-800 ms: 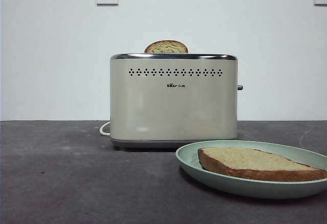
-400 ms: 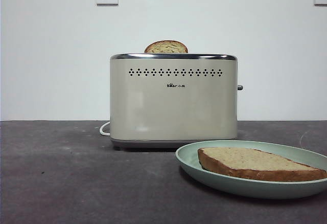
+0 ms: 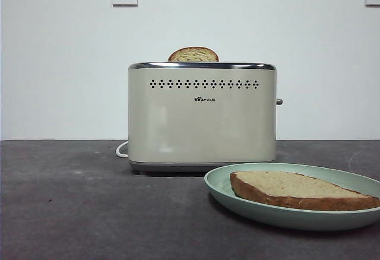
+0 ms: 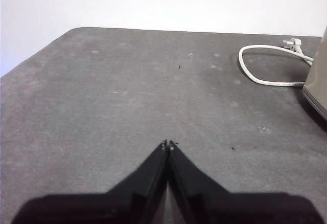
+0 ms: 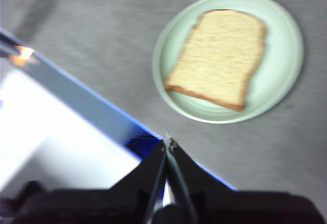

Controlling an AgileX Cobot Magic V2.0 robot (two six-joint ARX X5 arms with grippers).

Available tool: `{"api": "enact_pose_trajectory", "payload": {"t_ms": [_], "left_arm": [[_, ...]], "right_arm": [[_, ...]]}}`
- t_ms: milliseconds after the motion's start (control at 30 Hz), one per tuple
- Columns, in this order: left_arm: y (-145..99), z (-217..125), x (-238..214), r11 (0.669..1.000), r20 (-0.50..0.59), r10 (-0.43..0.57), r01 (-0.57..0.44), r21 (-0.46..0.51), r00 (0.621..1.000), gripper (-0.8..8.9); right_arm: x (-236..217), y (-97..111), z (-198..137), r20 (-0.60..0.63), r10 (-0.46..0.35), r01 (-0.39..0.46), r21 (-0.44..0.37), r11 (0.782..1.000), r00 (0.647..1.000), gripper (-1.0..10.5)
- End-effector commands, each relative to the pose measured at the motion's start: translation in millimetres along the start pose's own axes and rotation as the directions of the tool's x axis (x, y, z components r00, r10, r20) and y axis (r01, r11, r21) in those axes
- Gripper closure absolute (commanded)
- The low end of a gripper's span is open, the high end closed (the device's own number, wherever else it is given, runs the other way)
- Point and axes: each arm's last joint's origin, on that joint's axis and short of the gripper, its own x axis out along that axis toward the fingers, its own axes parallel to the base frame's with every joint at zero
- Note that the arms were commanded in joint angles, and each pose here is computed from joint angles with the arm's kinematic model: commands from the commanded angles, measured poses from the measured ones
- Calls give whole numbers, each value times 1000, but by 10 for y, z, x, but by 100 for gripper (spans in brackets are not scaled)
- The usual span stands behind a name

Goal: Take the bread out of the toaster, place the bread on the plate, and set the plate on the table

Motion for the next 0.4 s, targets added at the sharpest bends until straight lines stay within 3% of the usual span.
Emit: {"api": "enact_pose_trajectory", "payload": {"t_ms": [33,267,400], "left_arm": [[6,-33,11,1000,-4,5,-5,-7,1000,817],[6,-33,11,1000,-4,5,-5,-8,1000,817],[6,-33,11,1000,-4,5,-5,-7,1000,817]], "right_arm": [[-24,-9,-32,9,-73,73,-25,997,997,946],[-161,-21,-58,149,-140,141,3,990,979,946],[-291,-38,10,334,-218,234,-9,972,917,946]]}}
